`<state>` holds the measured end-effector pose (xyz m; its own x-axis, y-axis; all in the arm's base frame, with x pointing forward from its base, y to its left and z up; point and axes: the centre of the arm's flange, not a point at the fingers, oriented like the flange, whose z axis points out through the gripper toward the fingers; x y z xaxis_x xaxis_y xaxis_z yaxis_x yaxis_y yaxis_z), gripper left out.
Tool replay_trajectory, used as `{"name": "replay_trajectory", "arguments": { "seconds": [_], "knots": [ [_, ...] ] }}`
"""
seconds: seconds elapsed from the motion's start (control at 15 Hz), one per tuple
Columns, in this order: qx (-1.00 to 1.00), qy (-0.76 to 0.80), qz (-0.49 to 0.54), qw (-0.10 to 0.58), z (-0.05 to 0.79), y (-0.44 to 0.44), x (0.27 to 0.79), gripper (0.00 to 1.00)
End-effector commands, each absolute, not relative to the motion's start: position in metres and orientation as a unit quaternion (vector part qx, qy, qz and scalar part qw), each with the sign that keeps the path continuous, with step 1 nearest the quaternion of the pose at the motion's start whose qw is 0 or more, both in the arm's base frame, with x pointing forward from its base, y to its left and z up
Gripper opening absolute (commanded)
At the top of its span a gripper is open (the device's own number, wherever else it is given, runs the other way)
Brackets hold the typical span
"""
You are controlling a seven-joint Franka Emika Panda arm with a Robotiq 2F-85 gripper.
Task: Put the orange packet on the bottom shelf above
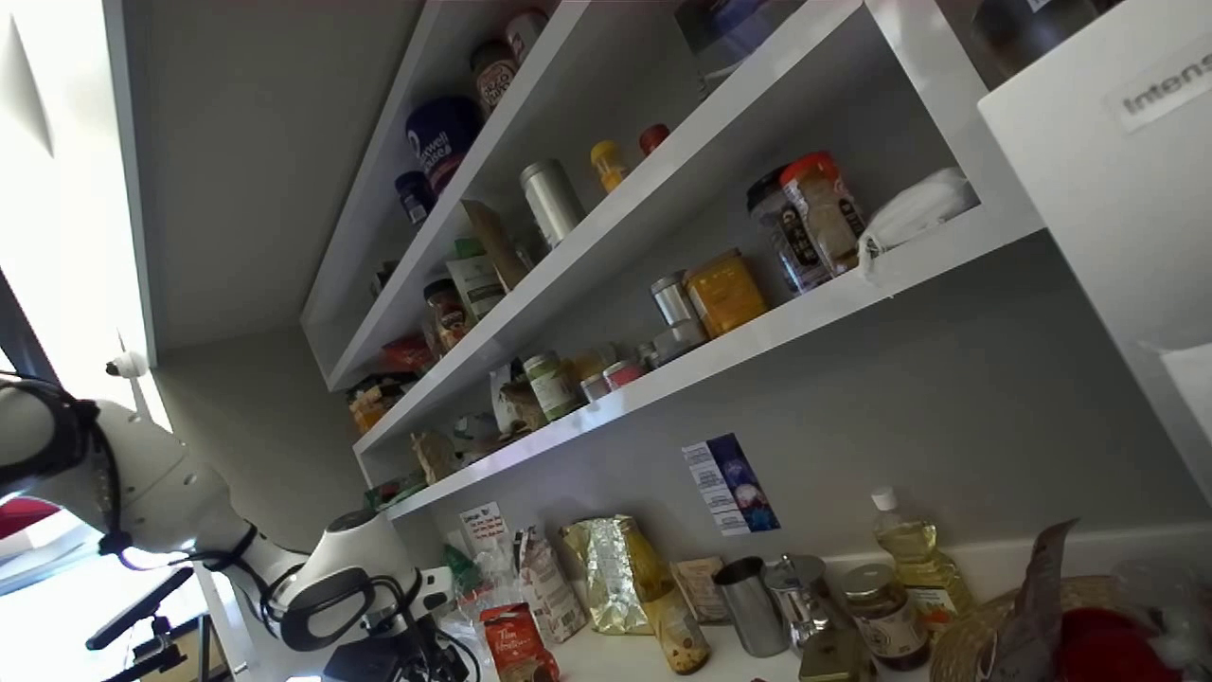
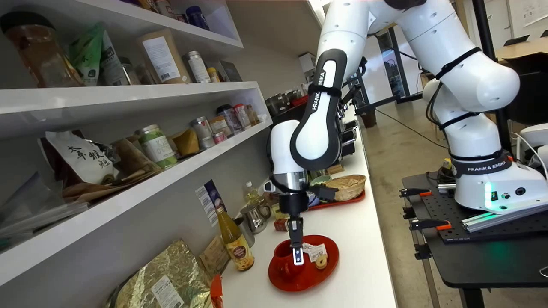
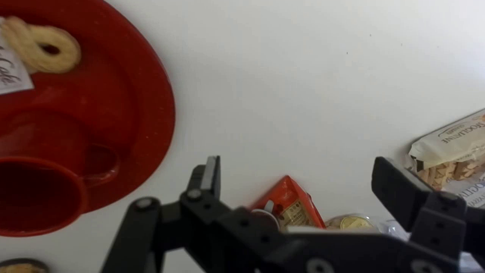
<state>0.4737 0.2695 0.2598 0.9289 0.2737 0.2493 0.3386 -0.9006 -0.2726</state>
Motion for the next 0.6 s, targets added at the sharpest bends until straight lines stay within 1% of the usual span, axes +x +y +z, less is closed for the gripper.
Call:
{"name": "replay_trajectory", "arguments": {
  "seconds": [0.0,0.33,0.53],
  "knots": [
    [-0.966,-0.149,-0.138,0.161,0.237,0.327,0.516,1.0],
    [-0.962,-0.147,-0.166,0.16,0.221,0.383,0.538,1.0],
    [-0.96,-0.148,-0.176,0.16,0.216,0.411,0.54,1.0]
  ]
}}
